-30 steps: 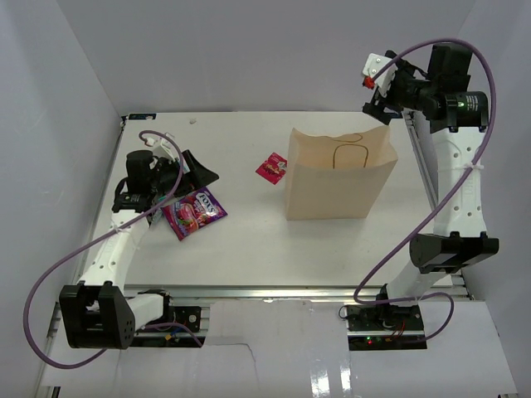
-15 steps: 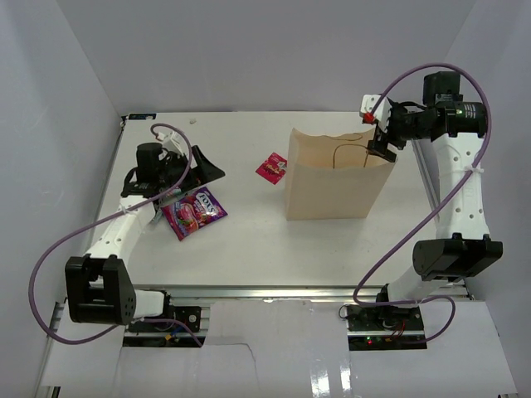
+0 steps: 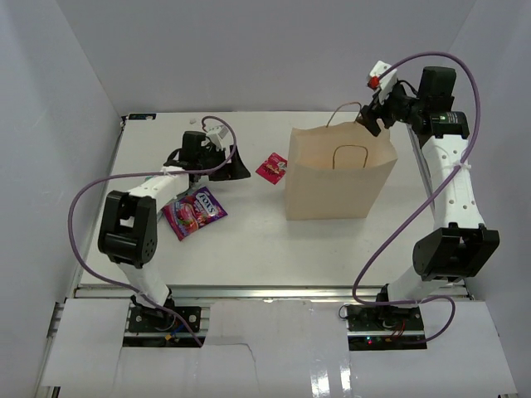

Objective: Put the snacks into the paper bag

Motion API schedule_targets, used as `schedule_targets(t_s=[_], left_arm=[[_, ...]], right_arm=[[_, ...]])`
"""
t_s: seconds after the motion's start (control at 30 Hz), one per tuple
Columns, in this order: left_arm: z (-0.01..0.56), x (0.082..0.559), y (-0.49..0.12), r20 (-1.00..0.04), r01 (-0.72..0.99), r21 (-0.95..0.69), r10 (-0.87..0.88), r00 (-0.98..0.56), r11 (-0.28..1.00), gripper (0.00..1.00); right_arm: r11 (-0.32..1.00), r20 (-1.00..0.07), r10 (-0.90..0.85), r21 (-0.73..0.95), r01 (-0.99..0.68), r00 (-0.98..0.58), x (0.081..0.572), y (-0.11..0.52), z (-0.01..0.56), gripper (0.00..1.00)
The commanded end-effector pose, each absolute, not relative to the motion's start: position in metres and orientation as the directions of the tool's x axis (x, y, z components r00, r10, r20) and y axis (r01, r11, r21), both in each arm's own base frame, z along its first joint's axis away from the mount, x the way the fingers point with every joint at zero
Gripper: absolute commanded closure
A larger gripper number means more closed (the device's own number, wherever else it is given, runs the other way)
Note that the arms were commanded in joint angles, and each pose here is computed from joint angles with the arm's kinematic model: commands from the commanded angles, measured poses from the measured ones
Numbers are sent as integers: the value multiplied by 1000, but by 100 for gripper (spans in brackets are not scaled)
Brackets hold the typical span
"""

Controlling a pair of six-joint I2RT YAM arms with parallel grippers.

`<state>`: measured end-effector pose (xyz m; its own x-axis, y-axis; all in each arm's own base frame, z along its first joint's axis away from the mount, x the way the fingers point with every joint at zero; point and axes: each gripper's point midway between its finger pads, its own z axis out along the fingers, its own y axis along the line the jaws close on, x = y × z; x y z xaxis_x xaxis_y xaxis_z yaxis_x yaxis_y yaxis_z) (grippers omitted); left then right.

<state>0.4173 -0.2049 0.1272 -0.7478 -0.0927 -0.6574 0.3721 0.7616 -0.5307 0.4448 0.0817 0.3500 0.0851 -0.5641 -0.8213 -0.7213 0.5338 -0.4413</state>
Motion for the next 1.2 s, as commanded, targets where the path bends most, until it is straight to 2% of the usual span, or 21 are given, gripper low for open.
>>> schedule_targets(t_s=[0.0,0.13,0.27,0.37,0.5,0.6,0.87,1.0,1.17], left_arm=[[134,443,-211,-746,474,-457,-35,-665,753,10],[118,462,-224,-746,493,-477,-39,-665,727,11],[119,492,-246,-793,528,-445,-45,-607,723,12],[100,502,-263,-802,543,-414,-10,-598,731,14],[77,534,-269,-827,472,-308,13,-562,826,16],[76,543,-286,-845,468,-249,46,-533,848,16],[32,540,-293,-820,372,-104,132,-557,922,16],[11,526,-293,-788,364,-58,181,-588,930,19],[-12,503,-286,-741,347,-56,194,-643,936,29]], right_arm=[[645,-873,-449,-465,-606,192,458,85,415,21],[658,-893,-401,-436,-614,205,456,91,428,21],[657,-897,-397,-427,-621,196,450,91,425,20],[647,-899,-392,-420,-636,195,437,92,423,20],[637,-913,-359,-391,-665,193,417,95,423,20],[638,-922,-344,-367,-677,176,410,95,417,20],[660,-935,-325,-330,-675,139,403,85,409,20],[665,-940,-317,-317,-677,129,400,82,407,20],[668,-943,-310,-308,-677,124,398,80,406,20]])
